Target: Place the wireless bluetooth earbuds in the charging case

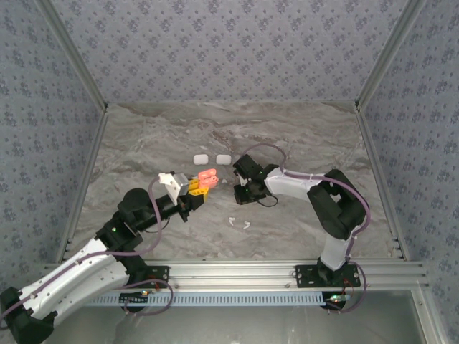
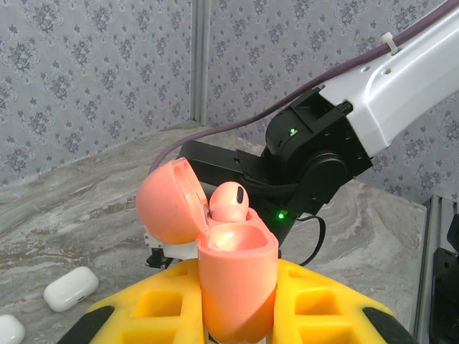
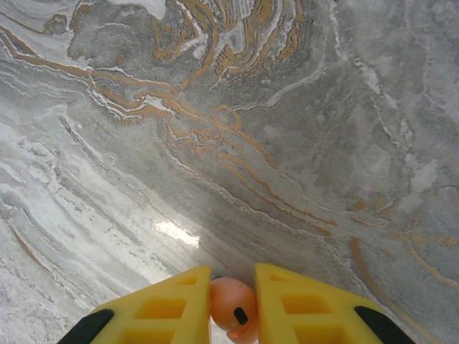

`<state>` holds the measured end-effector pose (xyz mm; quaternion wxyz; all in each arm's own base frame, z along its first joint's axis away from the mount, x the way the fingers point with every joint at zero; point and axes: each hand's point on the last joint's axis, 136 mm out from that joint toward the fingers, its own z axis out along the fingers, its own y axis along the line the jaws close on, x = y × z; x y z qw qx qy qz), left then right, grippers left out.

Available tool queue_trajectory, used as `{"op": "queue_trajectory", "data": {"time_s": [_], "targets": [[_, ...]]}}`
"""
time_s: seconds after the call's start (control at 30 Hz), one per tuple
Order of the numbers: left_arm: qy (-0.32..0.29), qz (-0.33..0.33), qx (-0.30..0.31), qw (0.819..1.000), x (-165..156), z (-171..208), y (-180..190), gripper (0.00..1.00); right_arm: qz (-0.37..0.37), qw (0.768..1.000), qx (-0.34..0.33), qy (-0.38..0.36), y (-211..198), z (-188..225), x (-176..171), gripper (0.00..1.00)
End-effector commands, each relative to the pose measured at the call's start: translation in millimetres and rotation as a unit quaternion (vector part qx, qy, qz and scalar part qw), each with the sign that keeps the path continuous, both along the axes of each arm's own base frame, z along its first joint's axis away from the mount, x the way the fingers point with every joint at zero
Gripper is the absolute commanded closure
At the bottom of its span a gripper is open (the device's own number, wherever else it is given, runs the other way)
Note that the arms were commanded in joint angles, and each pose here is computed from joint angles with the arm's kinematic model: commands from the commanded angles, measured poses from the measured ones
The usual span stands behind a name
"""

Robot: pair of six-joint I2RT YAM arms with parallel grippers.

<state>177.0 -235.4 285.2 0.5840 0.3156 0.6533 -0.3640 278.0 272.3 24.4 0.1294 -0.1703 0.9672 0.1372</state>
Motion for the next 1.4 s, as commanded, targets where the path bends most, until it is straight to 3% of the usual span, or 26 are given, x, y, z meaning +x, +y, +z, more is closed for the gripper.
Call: {"op": "queue_trajectory", "data": {"time_s": [0.0,0.13,0.33,0.7,0.97,1.37], "targets": [[-0.017,0.001,-0.008,1.0,0.0,10.7,-0.4,1.0,0.006,1.0,-0.003,0.003,-3.2,14.4,-7.8,0.78],[-0.014,0.0,-0.009,1.0,1.6,9.5,-3.1,1.0,0.009,0.999,0.022,-0.047,-2.2,50.9,-1.0,0.78],[-0.002,-0.015,-0.031,0.999,5.3,11.0,-14.8,1.0,0.022,0.98,0.103,-0.167,-0.3,140.3,5.8,0.78],[0.012,-0.056,-0.03,0.998,10.5,14.3,-40.3,1.0,0.074,0.89,0.259,-0.369,-5.9,309.3,-25.1,0.77],[0.013,-0.079,-0.04,0.996,9.4,20.6,-50.1,1.0,0.147,0.854,0.295,-0.402,23.3,333.9,-59.2,0.77],[0.013,-0.081,-0.047,0.995,6.4,24.3,-47.8,1.0,0.176,0.862,0.279,-0.386,46.4,313.4,-65.1,0.77]]}}
